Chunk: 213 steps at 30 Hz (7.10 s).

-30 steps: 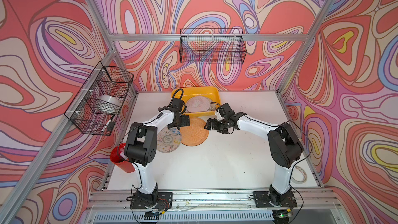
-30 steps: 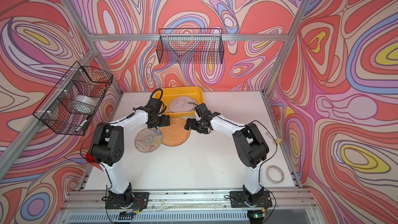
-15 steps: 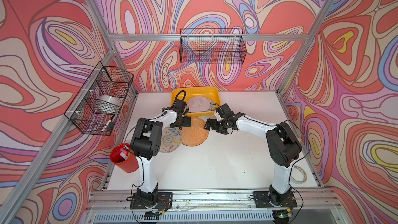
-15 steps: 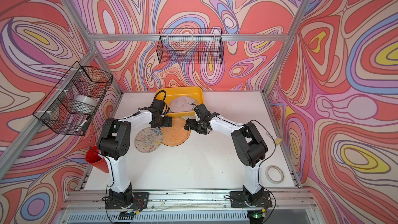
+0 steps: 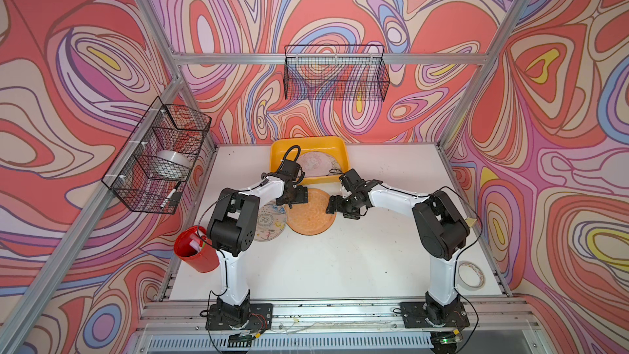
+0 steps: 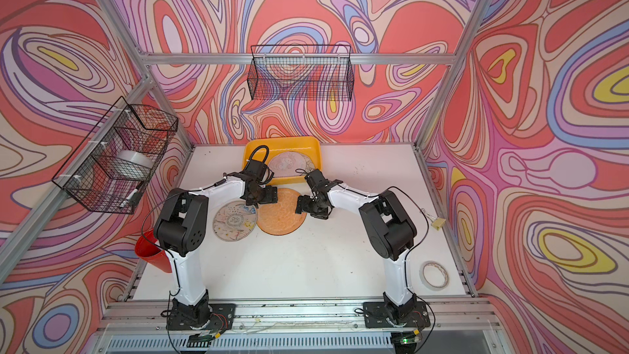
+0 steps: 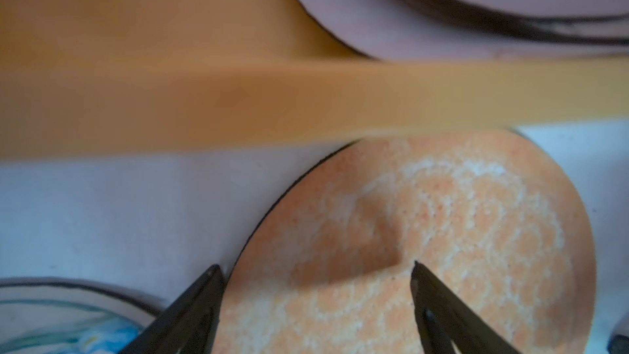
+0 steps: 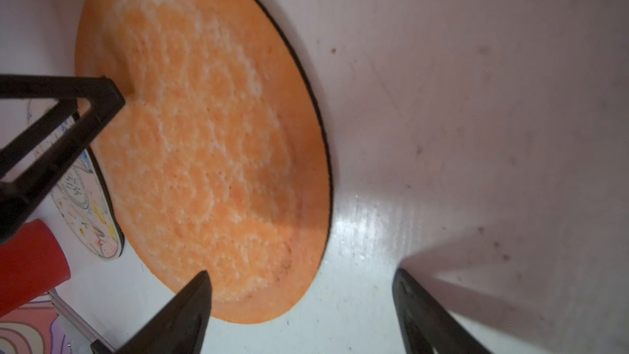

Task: Put the coasters into the storage box
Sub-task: Pick up the coaster from the center of the board, then place the coaster in the storage box, then pick up the coaster from the center of the board.

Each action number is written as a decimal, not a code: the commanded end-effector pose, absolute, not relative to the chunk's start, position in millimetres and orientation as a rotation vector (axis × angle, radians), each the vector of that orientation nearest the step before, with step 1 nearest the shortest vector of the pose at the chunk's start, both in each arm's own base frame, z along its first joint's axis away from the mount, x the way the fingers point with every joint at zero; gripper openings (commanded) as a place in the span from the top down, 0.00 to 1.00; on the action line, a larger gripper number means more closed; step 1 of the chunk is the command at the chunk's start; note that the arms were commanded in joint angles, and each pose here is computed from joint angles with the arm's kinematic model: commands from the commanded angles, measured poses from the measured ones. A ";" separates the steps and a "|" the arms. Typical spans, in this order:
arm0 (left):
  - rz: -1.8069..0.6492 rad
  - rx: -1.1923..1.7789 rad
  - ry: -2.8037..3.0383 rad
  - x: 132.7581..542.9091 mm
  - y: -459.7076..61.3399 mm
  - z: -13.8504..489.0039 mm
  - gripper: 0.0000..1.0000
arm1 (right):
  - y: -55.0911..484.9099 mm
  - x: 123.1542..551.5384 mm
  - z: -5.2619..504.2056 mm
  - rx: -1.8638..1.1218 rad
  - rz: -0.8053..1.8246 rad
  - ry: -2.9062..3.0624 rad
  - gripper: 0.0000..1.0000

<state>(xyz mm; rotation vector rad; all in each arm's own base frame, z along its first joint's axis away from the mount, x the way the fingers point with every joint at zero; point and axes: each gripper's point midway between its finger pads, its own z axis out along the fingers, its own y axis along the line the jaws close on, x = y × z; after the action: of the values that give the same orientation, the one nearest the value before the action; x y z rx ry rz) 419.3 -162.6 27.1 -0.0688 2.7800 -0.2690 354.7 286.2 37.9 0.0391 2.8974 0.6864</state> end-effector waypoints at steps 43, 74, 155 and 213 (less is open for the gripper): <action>-0.418 -0.112 2.915 351.7 -185.3 19.6 0.08 | 305.0 347.5 38.4 0.019 0.675 2.930 1.00; -0.512 -0.349 2.697 359.4 -135.8 91.2 0.00 | 290.9 372.0 207.7 -0.086 0.728 2.653 1.00; 0.030 -0.757 2.770 366.9 29.5 21.6 0.00 | 269.4 447.3 190.3 -0.009 0.844 2.467 0.15; -0.476 -0.136 3.021 305.4 -224.5 31.6 0.00 | 264.7 382.7 136.7 -0.023 0.797 2.648 0.09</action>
<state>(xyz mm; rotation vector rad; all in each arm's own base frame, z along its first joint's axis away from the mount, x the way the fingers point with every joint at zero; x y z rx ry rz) 313.4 -211.1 32.1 -0.1322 2.9727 -0.4395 393.2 265.1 136.9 -0.0205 2.6357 0.7962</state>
